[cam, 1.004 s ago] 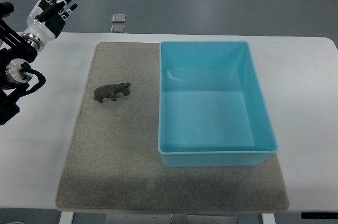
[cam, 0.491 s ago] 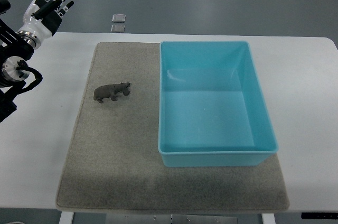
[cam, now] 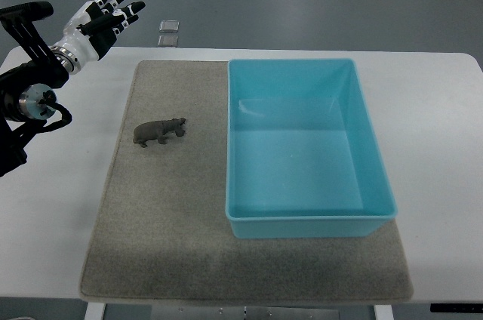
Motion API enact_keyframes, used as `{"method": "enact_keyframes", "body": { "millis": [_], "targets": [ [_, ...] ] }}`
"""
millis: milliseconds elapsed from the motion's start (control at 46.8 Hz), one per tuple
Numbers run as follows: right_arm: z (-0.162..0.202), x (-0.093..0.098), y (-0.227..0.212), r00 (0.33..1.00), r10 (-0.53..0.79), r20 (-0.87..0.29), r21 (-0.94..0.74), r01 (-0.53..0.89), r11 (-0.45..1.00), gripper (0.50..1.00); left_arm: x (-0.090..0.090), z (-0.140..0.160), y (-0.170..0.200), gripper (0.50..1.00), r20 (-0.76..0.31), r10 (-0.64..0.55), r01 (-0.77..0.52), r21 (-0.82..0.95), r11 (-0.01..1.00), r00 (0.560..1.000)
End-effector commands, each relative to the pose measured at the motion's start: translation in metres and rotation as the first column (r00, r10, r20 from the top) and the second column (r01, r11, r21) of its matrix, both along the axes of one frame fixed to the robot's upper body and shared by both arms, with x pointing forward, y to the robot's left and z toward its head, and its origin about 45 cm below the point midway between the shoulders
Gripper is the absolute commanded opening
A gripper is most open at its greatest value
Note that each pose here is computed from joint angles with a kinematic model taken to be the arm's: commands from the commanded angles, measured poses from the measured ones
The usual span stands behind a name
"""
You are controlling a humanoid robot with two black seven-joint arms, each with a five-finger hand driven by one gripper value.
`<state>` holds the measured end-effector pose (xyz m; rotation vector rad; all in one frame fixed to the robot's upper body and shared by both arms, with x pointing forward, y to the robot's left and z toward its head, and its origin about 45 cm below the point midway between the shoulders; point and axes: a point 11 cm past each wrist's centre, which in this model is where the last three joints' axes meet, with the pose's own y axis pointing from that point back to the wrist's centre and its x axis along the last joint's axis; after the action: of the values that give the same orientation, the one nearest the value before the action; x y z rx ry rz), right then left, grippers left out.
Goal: Place brown hippo in blue box with left hand
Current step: 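Swing the left hand over the brown hippo, fingers pointing down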
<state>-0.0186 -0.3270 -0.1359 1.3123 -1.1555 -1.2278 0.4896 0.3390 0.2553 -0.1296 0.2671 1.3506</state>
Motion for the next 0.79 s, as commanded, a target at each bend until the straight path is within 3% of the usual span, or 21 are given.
{"method": "enact_keyframes", "body": {
  "millis": [0,192,363,512,769],
  "targets": [
    [0.0,-0.001,0.0,1.0,0.0,-0.001,0.0,0.0,1.0,0.936,0.001,0.008,-0.008,0.996,0.001,-0.064,0.063,0.102,0.993,0.998],
    [0.0,0.0,0.0,1.0,0.0,0.001,0.0,0.0,1.0,0.936,0.002,0.019,-0.011,0.996,-0.002,-0.166,0.156,0.35,0.924,0.986],
    [0.0,-0.001,0.0,1.0,0.0,-0.001,0.0,0.0,1.0,0.936,-0.002,0.013,-0.017,0.996,-0.044,-0.267,0.242,0.575,0.781,0.963],
    [0.0,-0.001,0.0,1.0,0.0,-0.001,0.0,0.0,1.0,0.936,-0.008,0.012,-0.009,0.996,-0.082,-0.309,0.287,0.641,0.712,0.948],
    [0.0,-0.001,0.0,1.0,0.0,-0.001,0.0,0.0,1.0,0.936,-0.026,0.017,-0.015,0.996,-0.202,-0.434,0.426,0.745,0.513,0.878]
  ]
}}
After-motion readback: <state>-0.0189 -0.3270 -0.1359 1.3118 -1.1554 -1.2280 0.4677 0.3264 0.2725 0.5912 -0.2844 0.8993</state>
